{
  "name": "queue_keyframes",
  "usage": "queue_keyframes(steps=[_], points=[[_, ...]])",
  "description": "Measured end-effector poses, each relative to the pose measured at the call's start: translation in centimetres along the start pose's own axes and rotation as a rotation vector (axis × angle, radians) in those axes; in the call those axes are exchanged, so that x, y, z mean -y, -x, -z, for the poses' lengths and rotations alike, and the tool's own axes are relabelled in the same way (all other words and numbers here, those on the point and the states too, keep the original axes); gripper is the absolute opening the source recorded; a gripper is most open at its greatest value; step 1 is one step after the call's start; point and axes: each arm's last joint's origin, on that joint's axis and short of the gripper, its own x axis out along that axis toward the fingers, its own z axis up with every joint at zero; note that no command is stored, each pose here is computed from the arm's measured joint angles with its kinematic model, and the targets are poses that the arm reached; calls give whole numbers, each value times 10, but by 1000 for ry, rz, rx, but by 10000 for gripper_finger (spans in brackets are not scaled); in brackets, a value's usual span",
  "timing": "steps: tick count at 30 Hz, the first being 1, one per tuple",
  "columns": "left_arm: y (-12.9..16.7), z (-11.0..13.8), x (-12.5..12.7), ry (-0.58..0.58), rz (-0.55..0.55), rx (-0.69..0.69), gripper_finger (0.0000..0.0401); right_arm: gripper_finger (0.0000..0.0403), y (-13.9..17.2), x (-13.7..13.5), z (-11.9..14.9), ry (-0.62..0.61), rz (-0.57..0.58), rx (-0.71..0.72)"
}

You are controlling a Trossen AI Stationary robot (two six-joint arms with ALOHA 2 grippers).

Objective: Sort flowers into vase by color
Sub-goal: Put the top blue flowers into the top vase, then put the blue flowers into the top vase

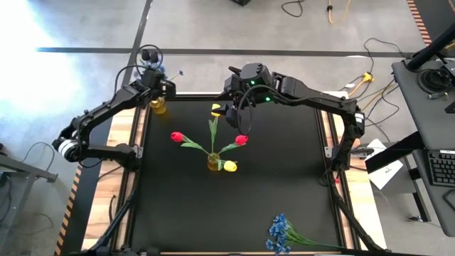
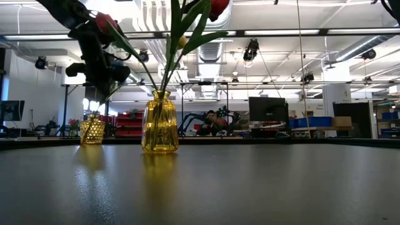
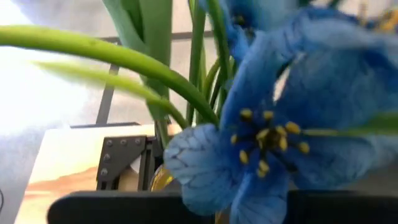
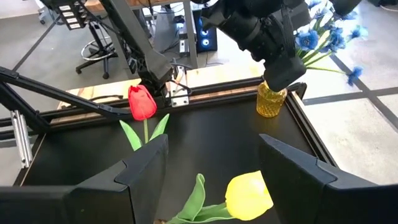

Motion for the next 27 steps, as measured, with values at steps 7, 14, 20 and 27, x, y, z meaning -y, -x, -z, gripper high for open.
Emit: queue_keyframes(steps=[7, 14, 20, 27], points=[[9, 6, -2, 60, 2, -37, 0, 235, 3, -1, 1, 1, 0, -19], [15, 5, -4, 77, 34, -31, 2, 235, 4, -1, 1, 2, 0, -19], [15, 9, -5, 44, 41, -76, 32, 235, 5, -2, 2, -17, -2, -37], [25, 9, -8, -35, 87, -194, 89, 235, 17, -5, 1, -6, -1, -50]])
